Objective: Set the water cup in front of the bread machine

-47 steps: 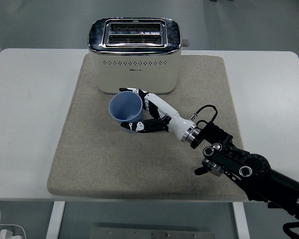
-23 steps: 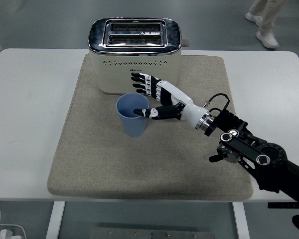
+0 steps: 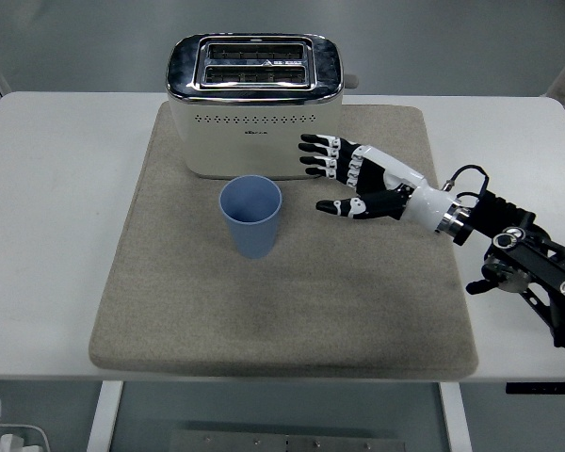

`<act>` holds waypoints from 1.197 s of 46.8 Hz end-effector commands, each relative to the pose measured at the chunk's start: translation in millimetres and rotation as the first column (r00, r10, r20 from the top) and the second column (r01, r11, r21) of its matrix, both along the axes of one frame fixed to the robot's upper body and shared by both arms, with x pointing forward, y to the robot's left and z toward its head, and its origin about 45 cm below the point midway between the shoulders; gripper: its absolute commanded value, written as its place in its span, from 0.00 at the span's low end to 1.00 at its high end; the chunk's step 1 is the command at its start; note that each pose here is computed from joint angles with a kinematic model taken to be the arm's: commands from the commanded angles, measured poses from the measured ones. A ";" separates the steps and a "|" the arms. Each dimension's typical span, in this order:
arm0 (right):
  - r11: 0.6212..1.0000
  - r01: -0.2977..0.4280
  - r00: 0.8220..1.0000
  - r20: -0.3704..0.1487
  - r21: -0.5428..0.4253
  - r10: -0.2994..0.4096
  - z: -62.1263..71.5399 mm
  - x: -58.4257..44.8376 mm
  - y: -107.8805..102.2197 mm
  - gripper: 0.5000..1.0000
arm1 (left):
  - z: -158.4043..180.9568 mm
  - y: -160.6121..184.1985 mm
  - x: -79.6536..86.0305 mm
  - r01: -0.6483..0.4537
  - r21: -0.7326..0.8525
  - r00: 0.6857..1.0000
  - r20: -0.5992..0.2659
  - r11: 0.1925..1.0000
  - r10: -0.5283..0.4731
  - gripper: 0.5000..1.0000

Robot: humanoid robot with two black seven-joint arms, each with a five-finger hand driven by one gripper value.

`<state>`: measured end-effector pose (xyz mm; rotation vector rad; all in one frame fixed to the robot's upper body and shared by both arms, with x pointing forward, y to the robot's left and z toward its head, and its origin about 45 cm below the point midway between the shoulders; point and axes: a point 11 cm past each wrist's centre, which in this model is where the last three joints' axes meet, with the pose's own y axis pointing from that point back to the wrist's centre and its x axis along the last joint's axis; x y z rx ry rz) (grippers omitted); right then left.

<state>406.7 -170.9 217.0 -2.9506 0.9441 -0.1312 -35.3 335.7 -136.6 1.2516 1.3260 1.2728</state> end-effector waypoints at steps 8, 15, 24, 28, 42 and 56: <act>0.994 0.109 0.994 -0.005 -0.003 -0.109 14.9 18.1 -56.2 0.86 | 0.0 0.0 -0.2 0.000 0.000 1.000 -0.001 1.000 0.000 1.00; 0.974 0.225 0.974 0.007 0.018 -0.225 32.0 41.3 -78.5 0.86 | 0.0 0.0 -0.2 0.000 0.000 1.000 -0.001 1.000 0.000 1.00; 0.927 0.374 0.927 -0.017 -0.016 -0.374 43.8 69.7 -98.5 0.86 | 0.0 0.0 -0.2 0.000 0.000 1.000 -0.001 1.000 0.000 1.00; 0.911 0.413 0.910 -0.042 -0.009 -0.413 46.7 78.1 -98.3 0.86 | 0.0 0.0 -0.2 0.000 0.000 1.000 -0.001 1.000 0.000 1.00; 0.834 0.546 0.813 -0.189 -0.082 -0.551 35.3 93.9 -99.0 0.86 | 0.0 0.0 -0.2 0.000 0.000 1.000 -0.001 1.000 0.000 1.00; 0.812 0.583 0.770 -0.312 -0.012 -0.557 42.8 108.7 -72.3 0.86 | 0.0 0.0 -0.2 0.000 0.000 1.000 -0.001 1.000 0.000 1.00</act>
